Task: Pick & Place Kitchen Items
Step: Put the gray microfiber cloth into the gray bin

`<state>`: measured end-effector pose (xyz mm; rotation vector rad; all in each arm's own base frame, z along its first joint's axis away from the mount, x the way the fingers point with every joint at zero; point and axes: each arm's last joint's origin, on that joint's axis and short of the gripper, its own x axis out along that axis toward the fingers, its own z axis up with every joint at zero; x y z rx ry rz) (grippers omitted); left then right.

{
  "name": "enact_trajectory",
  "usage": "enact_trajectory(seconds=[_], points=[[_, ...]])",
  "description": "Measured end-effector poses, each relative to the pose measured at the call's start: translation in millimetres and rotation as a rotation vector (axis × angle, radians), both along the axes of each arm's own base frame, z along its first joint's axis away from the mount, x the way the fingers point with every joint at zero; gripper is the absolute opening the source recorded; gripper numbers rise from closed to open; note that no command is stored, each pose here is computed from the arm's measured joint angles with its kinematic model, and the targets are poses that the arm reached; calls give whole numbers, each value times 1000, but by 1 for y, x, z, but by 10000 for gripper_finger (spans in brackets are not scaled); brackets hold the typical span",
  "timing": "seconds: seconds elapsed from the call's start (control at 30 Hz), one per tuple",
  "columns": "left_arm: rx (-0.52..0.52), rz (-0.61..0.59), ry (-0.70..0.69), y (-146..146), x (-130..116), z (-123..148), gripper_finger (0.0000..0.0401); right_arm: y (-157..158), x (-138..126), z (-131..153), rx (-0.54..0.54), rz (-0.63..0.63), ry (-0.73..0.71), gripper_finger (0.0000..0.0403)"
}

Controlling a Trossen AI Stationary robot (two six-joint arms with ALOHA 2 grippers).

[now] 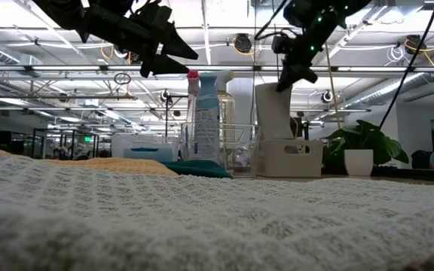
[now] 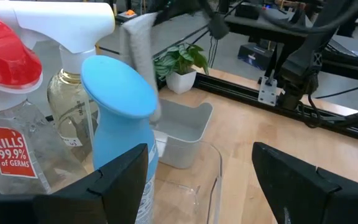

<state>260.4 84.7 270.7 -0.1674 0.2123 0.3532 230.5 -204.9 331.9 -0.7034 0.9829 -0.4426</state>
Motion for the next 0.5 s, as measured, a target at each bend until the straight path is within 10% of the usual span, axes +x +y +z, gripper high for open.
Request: enact_trajectory(seconds=[0.5], points=[[0,0,0,0,0,0,287,-32,9,-38,138,-111,-68,0]])
